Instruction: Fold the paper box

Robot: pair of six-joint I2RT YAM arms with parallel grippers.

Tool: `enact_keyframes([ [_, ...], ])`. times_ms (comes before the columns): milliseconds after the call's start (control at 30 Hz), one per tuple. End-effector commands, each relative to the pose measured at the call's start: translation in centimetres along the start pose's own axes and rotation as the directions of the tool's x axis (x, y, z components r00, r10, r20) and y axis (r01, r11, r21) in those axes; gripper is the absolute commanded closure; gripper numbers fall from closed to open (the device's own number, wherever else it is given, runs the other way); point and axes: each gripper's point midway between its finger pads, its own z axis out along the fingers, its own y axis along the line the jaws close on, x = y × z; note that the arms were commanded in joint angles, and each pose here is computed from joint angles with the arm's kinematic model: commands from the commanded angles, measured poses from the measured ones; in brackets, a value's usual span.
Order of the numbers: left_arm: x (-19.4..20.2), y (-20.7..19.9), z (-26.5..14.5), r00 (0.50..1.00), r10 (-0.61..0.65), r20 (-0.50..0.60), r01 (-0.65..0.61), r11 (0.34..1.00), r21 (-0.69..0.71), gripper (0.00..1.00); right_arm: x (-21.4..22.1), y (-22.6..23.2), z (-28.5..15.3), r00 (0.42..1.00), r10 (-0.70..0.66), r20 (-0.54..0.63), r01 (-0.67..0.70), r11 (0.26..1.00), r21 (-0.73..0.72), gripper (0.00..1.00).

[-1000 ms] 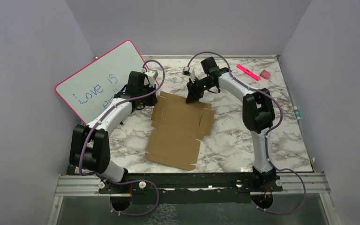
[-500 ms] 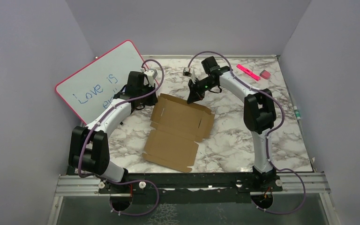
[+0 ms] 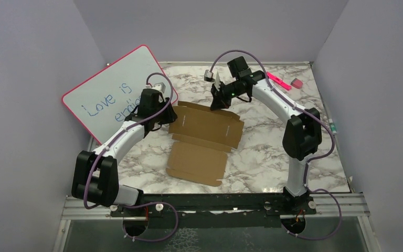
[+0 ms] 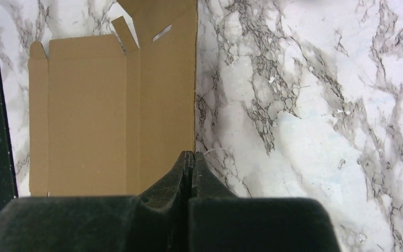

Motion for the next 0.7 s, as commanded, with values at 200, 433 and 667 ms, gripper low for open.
enact_keyframes([
  [200, -2.9, 0.5, 0.8, 0.974, -0.12, 0.193, 0.126, 0.992, -0.019, 0.57, -2.2, 1.9, -2.9, 0.972, -0.233, -0.034, 0.236, 0.965, 0.114, 0.99],
  [433, -3.2, 0.5, 0.7, 0.969, -0.121, 0.214, 0.127, 0.992, -0.015, 0.46, -2.7, 2.9, -2.8, 0.947, -0.32, -0.027, 0.32, 0.936, 0.143, 0.99],
  [667, -4.7, 0.0, -2.5, 0.941, -0.121, 0.315, 0.125, 0.992, 0.007, 0.34, -4.0, 1.2, -3.9, 0.901, -0.421, -0.107, 0.434, 0.863, 0.258, 0.99],
])
